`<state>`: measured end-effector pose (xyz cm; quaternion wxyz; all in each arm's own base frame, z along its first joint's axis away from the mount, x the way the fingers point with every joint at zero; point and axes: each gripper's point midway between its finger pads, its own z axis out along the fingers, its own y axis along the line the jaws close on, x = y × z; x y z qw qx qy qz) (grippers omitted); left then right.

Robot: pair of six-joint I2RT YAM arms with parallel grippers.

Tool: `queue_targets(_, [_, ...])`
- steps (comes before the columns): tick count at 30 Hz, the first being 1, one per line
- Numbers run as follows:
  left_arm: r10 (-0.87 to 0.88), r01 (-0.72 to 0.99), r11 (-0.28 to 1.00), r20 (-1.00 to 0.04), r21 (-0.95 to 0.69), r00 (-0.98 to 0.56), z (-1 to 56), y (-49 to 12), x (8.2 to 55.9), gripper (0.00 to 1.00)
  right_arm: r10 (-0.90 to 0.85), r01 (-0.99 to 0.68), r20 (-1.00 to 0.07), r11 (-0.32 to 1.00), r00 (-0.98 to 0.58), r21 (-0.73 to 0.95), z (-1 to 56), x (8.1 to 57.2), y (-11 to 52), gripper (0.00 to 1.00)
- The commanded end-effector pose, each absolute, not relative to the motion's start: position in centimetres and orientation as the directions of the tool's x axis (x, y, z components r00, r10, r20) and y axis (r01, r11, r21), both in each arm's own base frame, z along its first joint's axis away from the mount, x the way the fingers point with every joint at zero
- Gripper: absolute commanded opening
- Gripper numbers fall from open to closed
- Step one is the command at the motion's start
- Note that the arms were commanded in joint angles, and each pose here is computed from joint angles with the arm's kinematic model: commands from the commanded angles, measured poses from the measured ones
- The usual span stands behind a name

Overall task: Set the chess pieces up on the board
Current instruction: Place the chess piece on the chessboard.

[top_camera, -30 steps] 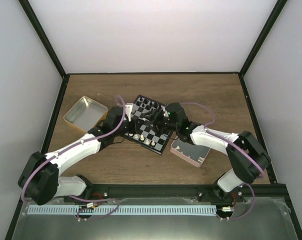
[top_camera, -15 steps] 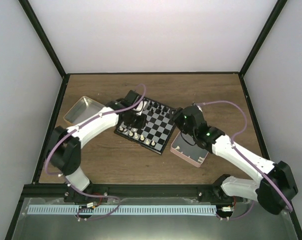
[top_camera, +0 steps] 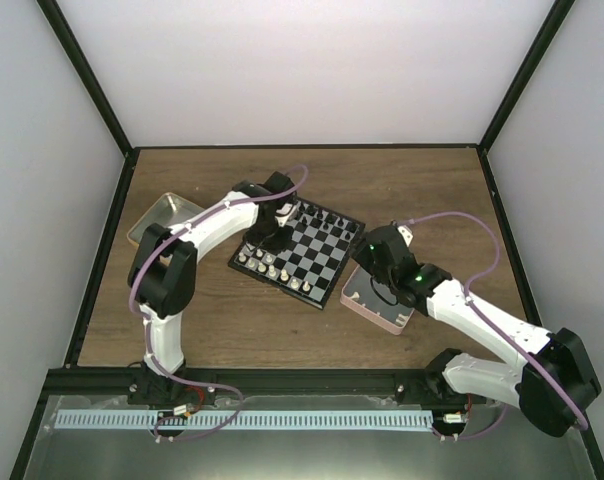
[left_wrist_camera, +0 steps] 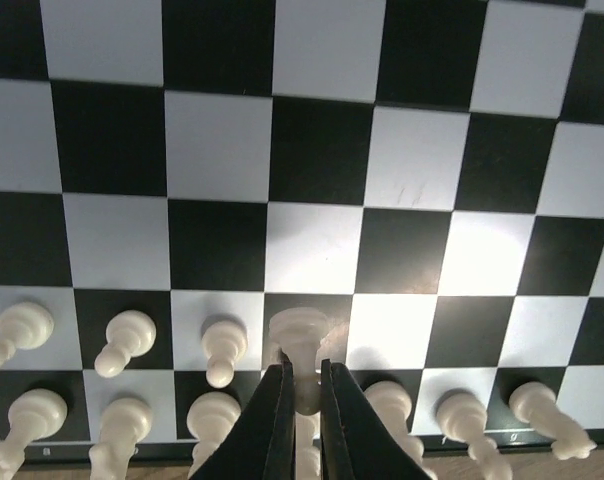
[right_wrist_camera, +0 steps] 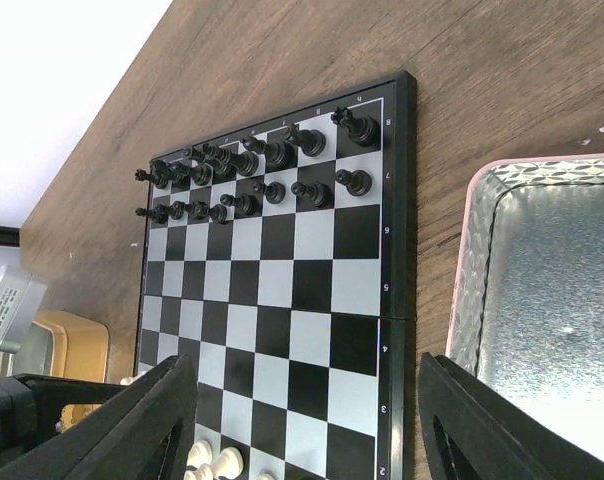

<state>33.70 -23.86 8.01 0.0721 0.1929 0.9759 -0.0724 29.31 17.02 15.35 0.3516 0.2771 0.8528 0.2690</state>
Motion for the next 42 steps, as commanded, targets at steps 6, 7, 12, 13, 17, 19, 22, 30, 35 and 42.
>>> queue_targets(6, [0.416, 0.422, 0.902, -0.083, -0.088, -0.906, 6.7, -22.6, 32.3, 0.07, 0.671, 0.274, -0.471, 0.698, -0.572, 0.661, 15.7, 29.6, 16.6, 0.63])
queue_targets(7, [0.419, 0.425, 0.9, -0.082, -0.098, -0.904, 6.7, -22.8, 32.3, 0.06, 0.673, 0.272, -0.468, 0.695, -0.572, 0.666, 15.7, 29.6, 16.6, 0.63])
queue_targets(12, [0.428, 0.431, 0.895, -0.049, -0.115, -0.903, 5.6, -22.8, 31.7, 0.06, 0.676, 0.279, -0.468, 0.694, -0.569, 0.664, 15.6, 29.4, 16.3, 0.63])
queue_targets(13, [0.43, 0.432, 0.894, -0.044, -0.121, -0.902, 5.5, -22.9, 31.6, 0.06, 0.678, 0.281, -0.467, 0.693, -0.567, 0.664, 15.6, 29.3, 16.2, 0.63])
queue_targets(17, [0.429, 0.43, 0.897, -0.036, -0.104, -0.903, 5.2, -22.6, 31.6, 0.06, 0.683, 0.279, -0.472, 0.689, -0.557, 0.668, 15.7, 29.2, 16.0, 0.63])
queue_targets(19, [0.433, 0.434, 0.894, -0.033, -0.115, -0.901, 5.1, -22.8, 31.5, 0.06, 0.682, 0.277, -0.473, 0.69, -0.558, 0.668, 15.7, 29.2, 16.0, 0.63])
queue_targets(22, [0.436, 0.436, 0.891, -0.035, -0.125, -0.899, 5.1, -23.0, 31.4, 0.06, 0.679, 0.276, -0.471, 0.692, -0.564, 0.667, 15.7, 29.2, 16.1, 0.63])
queue_targets(30, [0.443, 0.442, 0.886, -0.026, -0.142, -0.896, 4.6, -23.4, 31.4, 0.06, 0.681, 0.269, -0.469, 0.687, -0.563, 0.675, 15.9, 29.2, 16.2, 0.63])
queue_targets(35, [0.444, 0.443, 0.886, -0.023, -0.138, -0.896, 4.4, -23.4, 31.5, 0.09, 0.68, 0.27, -0.47, 0.688, -0.563, 0.673, 15.8, 29.2, 16.1, 0.63])
queue_targets(42, [0.439, 0.439, 0.889, -0.029, -0.13, -0.898, 4.5, -23.4, 31.9, 0.15, 0.682, 0.262, -0.466, 0.683, -0.564, 0.682, 16.2, 29.2, 16.3, 0.63])
